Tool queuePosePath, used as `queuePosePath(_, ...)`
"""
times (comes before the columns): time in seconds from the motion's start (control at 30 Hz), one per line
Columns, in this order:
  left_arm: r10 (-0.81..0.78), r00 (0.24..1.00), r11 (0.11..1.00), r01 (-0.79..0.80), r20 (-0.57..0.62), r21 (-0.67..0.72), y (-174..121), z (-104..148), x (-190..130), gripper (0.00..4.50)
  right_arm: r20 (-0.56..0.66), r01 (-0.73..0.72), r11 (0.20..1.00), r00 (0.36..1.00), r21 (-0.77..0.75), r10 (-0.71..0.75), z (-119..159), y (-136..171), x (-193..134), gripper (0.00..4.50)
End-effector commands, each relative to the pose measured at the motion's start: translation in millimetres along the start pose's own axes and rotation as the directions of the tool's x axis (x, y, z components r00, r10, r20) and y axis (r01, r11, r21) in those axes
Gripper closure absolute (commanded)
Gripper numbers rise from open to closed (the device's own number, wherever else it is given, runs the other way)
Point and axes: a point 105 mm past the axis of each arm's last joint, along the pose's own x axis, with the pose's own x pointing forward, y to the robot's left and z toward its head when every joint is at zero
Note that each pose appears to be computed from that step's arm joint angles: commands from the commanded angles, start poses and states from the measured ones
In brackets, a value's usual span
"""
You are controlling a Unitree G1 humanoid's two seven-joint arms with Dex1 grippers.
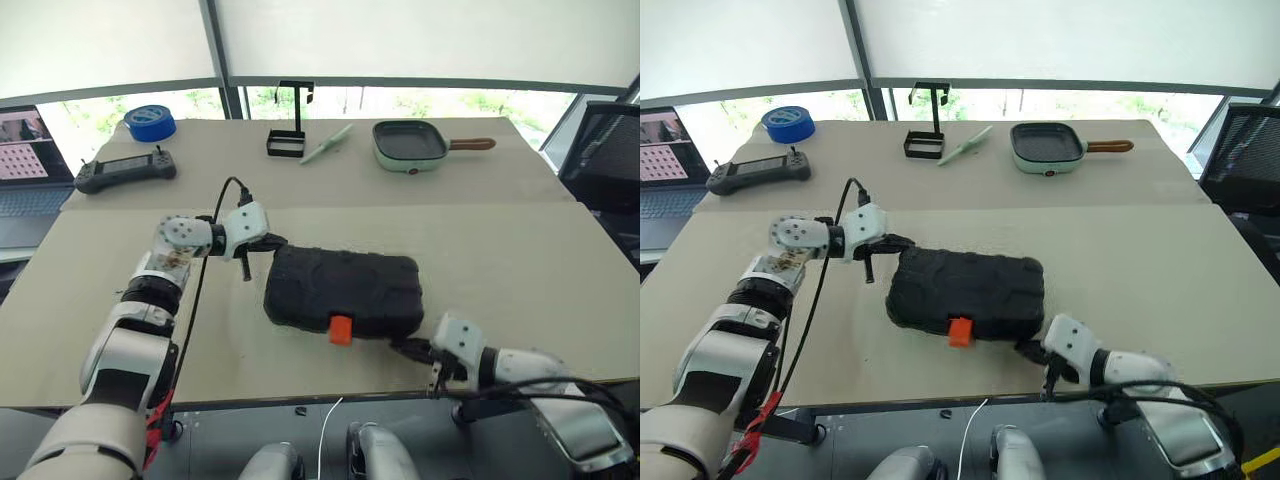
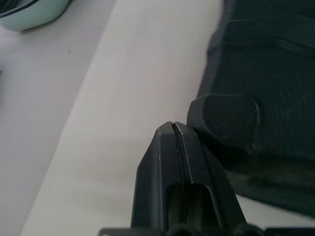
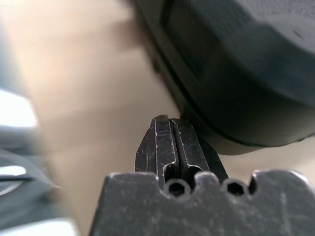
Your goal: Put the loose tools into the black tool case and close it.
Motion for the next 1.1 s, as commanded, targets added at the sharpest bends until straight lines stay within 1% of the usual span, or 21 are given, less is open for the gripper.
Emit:
queuePosePath(0.03,-0.214,0.977,0.977,0.214,-0.006,0.004,-35.0,-2.5,-0.1,4.47,0.012,0.202,0.979,0.979,-0.040,-0.201,6.9,-48.8,-15.2,4.50)
queuePosePath(0.13,-0.213,0.976,0.977,0.214,0.036,-0.025,-35.7,7.1,-7.4,4.47,0.003,0.208,0.977,0.978,-0.040,-0.208,2.8,-54.2,-17.1,4.50)
queuePosePath(0.23,-0.160,0.980,0.981,0.171,0.116,-0.092,-23.2,28.5,-16.2,4.47,0.011,0.177,0.984,0.984,-0.022,-0.176,5.0,-52.3,-20.8,4.50)
queuePosePath(0.33,-0.106,0.980,0.978,0.134,0.171,-0.162,-8.4,47.4,-21.4,4.47,0.015,0.142,0.990,0.990,-0.018,-0.141,7.9,-49.2,-24.8,4.50)
queuePosePath(0.4,-0.147,0.968,0.965,0.186,0.206,-0.185,-2.1,68.4,-27.3,4.47,0.014,0.106,0.994,0.994,-0.025,-0.106,11.1,-45.1,-30.8,4.50)
queuePosePath(0.53,-0.331,0.925,0.920,0.360,0.186,-0.154,-18.4,87.4,-43.0,4.47,0.008,0.033,0.999,0.999,-0.028,-0.032,14.5,-32.8,-36.2,4.50)
queuePosePath(0.6,-0.340,0.919,0.920,0.369,0.198,-0.131,-16.1,97.4,-38.6,4.47,0.015,0.007,1.000,1.000,-0.024,-0.007,17.0,-27.0,-36.9,4.50)
queuePosePath(0.67,-0.281,0.934,0.943,0.311,0.219,-0.118,-7.0,104.8,-19.1,4.47,0.032,-0.003,1.000,0.999,-0.015,0.003,20.7,-23.0,-35.9,4.50)
queuePosePath(0.73,-0.249,0.941,0.954,0.279,0.229,-0.110,-6.3,106.0,4.3,4.47,0.046,0.002,1.000,0.999,-0.008,-0.002,24.1,-21.7,-33.2,4.50)
queuePosePath(0.8,-0.215,0.951,0.961,0.247,0.223,-0.126,-8.8,100.8,29.2,4.47,0.062,0.009,1.000,0.998,-0.001,-0.009,28.0,-20.6,-29.6,4.50)
queuePosePath(0.9,-0.170,0.971,0.968,0.197,0.171,-0.159,-18.6,83.9,61.0,4.47,0.089,0.007,1.000,0.996,0.008,-0.007,34.6,-16.3,-26.0,4.50)
queuePosePath(1.0,-0.166,0.983,0.975,0.175,0.078,-0.139,-32.5,62.5,76.5,4.47,0.133,-0.022,0.999,0.991,0.037,0.016,43.9,-10.7,-29.2,4.50)
queuePosePath(1.1,-0.168,0.985,0.976,0.172,0.045,-0.136,-43.2,49.4,81.2,4.47,0.178,-0.030,0.997,0.984,0.076,0.016,54.1,-11.7,-35.2,4.50)
